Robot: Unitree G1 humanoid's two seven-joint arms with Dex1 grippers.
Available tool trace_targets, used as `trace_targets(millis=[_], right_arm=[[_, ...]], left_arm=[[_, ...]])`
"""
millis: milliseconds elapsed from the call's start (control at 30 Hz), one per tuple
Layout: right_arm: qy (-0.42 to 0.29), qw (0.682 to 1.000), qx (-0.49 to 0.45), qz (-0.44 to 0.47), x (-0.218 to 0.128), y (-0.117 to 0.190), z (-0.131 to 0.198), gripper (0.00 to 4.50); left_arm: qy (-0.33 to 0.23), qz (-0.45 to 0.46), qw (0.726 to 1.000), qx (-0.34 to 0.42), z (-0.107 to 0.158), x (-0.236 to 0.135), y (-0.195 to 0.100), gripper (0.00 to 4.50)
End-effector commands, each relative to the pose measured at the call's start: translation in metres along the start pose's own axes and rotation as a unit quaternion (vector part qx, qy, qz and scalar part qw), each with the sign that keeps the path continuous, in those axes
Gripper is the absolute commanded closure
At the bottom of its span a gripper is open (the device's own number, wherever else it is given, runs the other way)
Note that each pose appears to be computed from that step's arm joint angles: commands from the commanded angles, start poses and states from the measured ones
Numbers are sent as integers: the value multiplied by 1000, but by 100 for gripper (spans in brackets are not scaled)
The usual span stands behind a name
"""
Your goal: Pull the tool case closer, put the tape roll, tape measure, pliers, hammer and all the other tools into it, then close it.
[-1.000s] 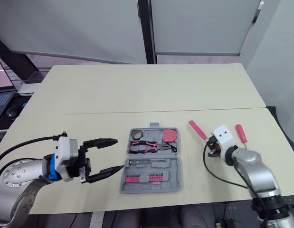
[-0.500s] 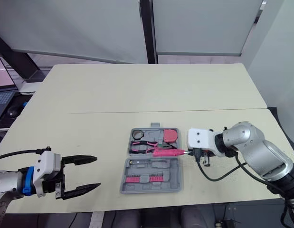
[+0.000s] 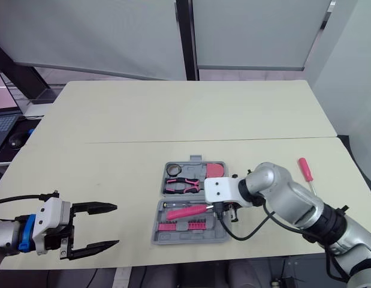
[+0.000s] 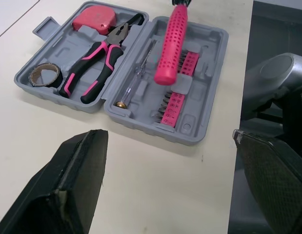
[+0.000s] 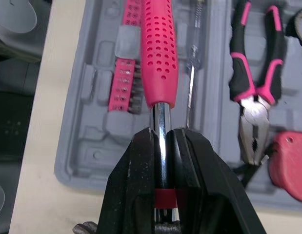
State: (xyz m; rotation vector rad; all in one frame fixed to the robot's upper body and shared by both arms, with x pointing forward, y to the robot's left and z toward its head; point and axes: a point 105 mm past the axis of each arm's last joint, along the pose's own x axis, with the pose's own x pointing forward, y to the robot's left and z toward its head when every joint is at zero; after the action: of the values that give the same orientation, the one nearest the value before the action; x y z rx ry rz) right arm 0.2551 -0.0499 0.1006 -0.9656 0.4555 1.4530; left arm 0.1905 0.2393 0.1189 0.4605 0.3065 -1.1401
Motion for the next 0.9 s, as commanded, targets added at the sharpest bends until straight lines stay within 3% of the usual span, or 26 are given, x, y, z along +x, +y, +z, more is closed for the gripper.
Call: trace_targets(millis=[33,400,900], right_arm=[[-2,1000,-11,-15,6,-2,4,405],[-10,1000,13,-23,37,-5,1,405],[-19,998,45,-36,48,-9,-2,405]], left_arm=[[4,-6,1000,22,5,2,0,0],[4,-13,1000,26,7,8,-2,0],[-2,-16,1000,25,7,10,-5,0]])
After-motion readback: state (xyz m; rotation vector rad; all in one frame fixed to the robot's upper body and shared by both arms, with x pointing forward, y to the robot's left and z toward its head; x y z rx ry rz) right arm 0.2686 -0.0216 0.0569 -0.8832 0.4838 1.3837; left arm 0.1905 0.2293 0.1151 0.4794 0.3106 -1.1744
